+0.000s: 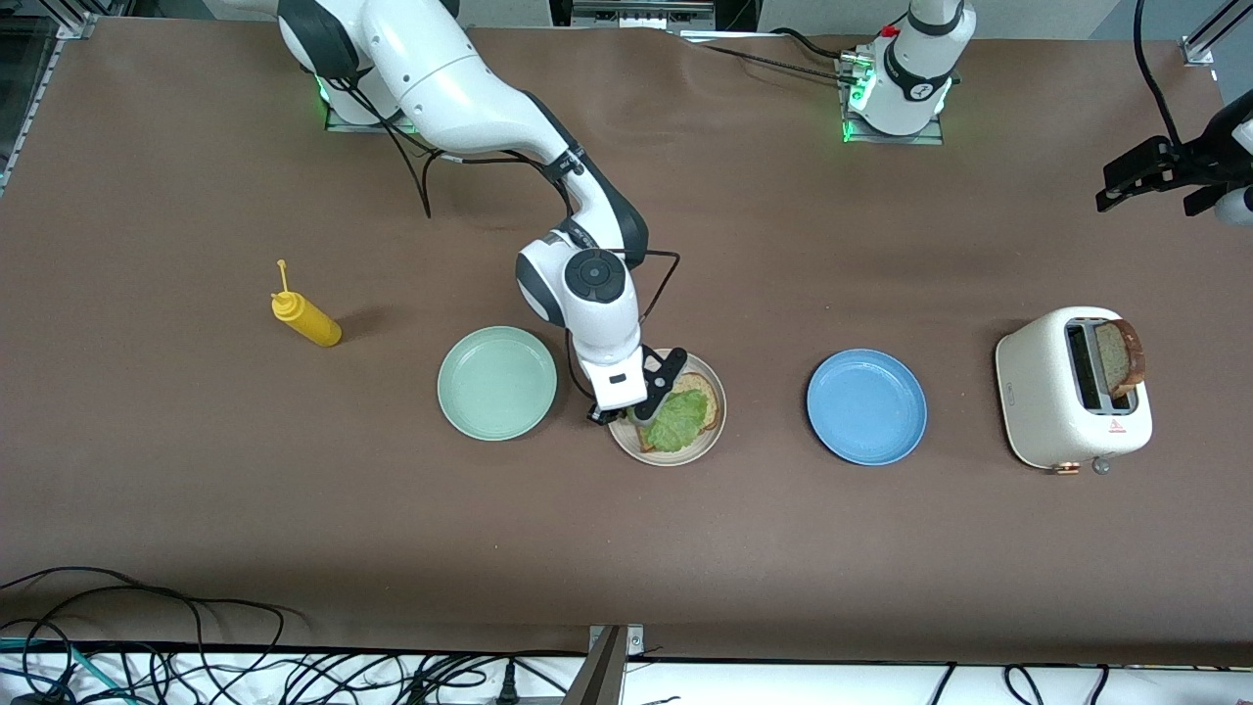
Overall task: Make sandwich on beige plate with both arms
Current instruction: 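Lower the lettuce onto the bread and open the right gripper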
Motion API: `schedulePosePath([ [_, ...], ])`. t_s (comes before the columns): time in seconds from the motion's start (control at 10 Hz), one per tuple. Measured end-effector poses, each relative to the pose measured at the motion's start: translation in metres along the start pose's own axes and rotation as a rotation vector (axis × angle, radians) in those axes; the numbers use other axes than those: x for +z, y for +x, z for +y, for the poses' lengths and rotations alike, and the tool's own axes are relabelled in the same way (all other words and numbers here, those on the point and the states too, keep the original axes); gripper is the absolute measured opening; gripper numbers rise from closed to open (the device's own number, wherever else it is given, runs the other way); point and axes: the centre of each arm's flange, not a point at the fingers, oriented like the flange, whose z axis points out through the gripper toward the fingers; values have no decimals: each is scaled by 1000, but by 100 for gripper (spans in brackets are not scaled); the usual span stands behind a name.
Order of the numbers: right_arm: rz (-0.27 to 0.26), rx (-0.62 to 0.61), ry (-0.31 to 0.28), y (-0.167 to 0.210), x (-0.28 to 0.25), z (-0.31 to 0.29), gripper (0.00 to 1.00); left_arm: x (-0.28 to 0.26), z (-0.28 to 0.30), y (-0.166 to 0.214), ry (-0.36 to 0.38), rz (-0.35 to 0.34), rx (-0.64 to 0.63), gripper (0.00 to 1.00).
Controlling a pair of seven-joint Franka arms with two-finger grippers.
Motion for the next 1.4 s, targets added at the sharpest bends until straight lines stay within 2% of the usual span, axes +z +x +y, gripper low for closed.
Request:
schedulePosePath([
  [0.5,-7,-27,-10,-1,7,-11,5,0,0,0,0,0,0,100],
  [0.7,-5,-29,-16,-1,7,-10,28,0,0,0,0,0,0,100],
  [1.2,0,-30,-22,0,5,-8,98,0,0,0,0,0,0,100],
  [1.4,-1,-24,-29,1,-4,-1,100,0,0,0,0,0,0,100],
])
